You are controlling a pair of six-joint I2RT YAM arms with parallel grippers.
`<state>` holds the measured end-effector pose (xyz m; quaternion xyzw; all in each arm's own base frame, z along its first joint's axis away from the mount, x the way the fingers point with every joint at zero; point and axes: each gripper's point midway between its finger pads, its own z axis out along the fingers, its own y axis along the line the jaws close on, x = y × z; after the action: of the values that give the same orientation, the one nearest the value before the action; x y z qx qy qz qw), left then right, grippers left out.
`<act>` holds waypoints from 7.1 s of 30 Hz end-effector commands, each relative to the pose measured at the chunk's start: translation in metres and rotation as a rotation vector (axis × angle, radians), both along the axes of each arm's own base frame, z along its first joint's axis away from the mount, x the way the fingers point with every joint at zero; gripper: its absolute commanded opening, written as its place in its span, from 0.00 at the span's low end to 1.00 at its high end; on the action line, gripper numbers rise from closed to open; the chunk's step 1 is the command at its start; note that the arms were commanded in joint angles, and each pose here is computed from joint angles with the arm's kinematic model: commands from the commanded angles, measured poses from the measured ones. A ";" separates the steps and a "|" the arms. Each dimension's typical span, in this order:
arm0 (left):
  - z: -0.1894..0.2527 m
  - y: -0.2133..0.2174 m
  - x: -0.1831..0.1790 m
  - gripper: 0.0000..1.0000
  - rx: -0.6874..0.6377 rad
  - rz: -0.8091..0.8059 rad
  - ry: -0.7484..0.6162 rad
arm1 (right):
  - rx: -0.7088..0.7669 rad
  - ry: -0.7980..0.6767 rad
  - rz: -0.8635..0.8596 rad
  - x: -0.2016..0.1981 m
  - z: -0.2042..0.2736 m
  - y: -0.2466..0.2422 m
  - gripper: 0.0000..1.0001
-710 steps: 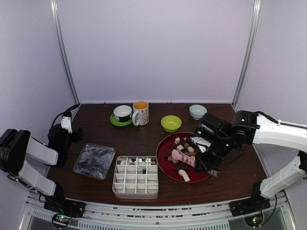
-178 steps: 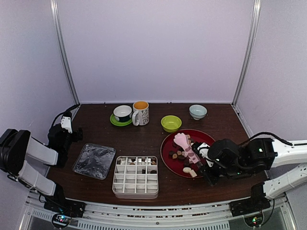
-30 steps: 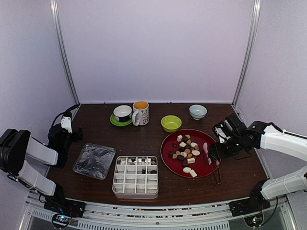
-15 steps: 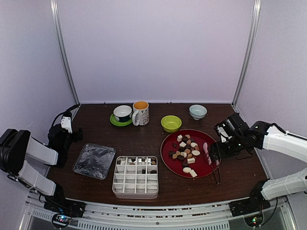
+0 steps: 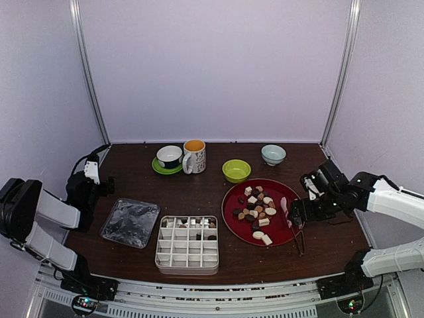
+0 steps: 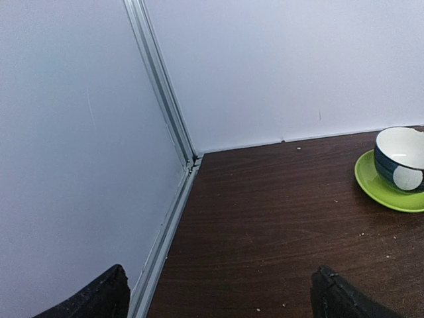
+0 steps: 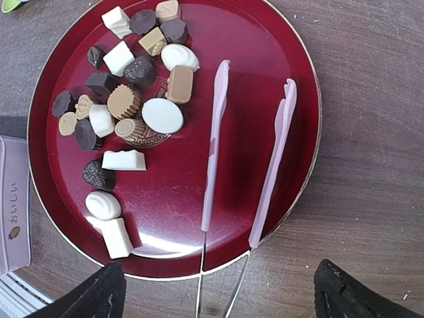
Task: Pack the chocolate
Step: Adjust the clamp on the plate, then pick up the clamp from the plate, then pick up the fake chocolate from the plate.
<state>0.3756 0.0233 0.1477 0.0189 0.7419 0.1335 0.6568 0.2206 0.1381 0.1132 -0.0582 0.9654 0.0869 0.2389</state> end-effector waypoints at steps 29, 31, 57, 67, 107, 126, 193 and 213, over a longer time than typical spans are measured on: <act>0.013 0.004 0.004 0.98 -0.001 0.014 -0.044 | -0.045 0.099 -0.092 -0.014 -0.064 0.003 0.63; 0.013 0.004 0.004 0.98 -0.001 0.014 -0.044 | -0.059 0.099 -0.086 -0.014 -0.066 0.004 0.61; 0.013 0.004 0.004 0.98 -0.001 0.014 -0.043 | -0.103 0.010 -0.070 -0.004 -0.031 0.009 0.22; 0.013 0.004 0.004 0.98 -0.001 0.014 -0.045 | -0.068 -0.047 -0.053 0.006 -0.014 0.017 0.22; 0.013 0.004 0.004 0.98 -0.002 0.016 -0.044 | -0.057 -0.004 0.048 -0.003 -0.009 0.027 0.24; 0.013 0.004 0.004 0.98 -0.002 0.014 -0.044 | -0.044 0.020 0.057 -0.011 -0.004 0.026 0.24; 0.013 0.004 0.004 0.98 -0.002 0.015 -0.044 | -0.027 0.148 0.131 -0.036 -0.016 0.031 0.24; 0.013 0.004 0.004 0.98 -0.002 0.013 -0.044 | -0.021 0.143 0.121 -0.034 -0.013 0.031 0.24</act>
<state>0.3756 0.0233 0.1477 0.0189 0.7419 0.1335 0.6568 0.1829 0.1658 0.0910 -0.1137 0.9778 0.0884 0.1525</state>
